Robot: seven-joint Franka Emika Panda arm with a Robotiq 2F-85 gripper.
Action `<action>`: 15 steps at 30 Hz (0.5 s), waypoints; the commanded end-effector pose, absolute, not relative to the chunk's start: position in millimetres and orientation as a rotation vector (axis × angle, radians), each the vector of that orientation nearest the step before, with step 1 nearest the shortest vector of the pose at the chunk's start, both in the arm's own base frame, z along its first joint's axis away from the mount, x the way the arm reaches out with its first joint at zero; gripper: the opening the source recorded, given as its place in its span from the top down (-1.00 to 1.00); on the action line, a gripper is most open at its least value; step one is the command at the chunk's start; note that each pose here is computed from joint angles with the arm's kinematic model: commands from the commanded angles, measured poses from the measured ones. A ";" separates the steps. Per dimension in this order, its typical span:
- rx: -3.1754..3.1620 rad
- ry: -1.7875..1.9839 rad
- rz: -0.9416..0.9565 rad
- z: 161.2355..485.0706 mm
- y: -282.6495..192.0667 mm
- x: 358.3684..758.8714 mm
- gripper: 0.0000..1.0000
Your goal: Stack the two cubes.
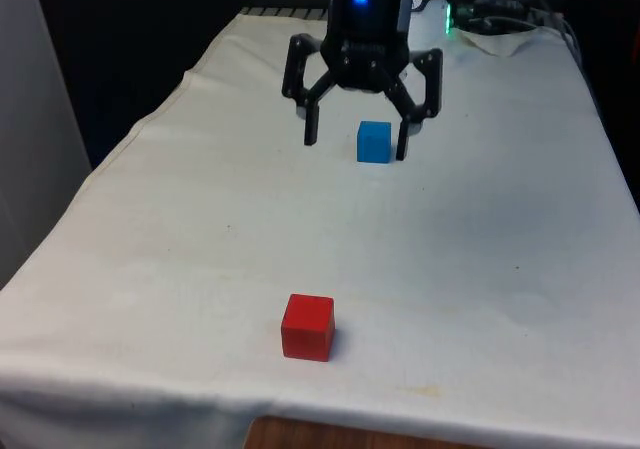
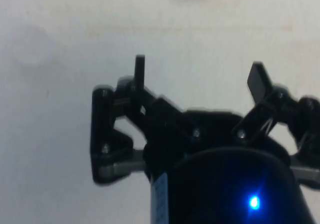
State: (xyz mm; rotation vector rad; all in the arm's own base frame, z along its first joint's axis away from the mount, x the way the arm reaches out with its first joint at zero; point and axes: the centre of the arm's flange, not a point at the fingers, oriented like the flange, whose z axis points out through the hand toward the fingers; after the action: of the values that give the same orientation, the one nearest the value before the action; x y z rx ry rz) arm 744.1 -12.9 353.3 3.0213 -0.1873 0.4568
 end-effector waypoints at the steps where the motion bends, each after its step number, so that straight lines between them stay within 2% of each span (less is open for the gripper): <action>1: 3.021 -0.187 0.459 348.9 -15.1 749.2 -1.00; 15: 3.000 -0.194 0.479 314.4 -22.3 773.8 -1.00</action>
State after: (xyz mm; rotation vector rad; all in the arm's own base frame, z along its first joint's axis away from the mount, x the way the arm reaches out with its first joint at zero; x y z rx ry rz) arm 773.6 -22.3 313.4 2.9944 -0.1907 0.4758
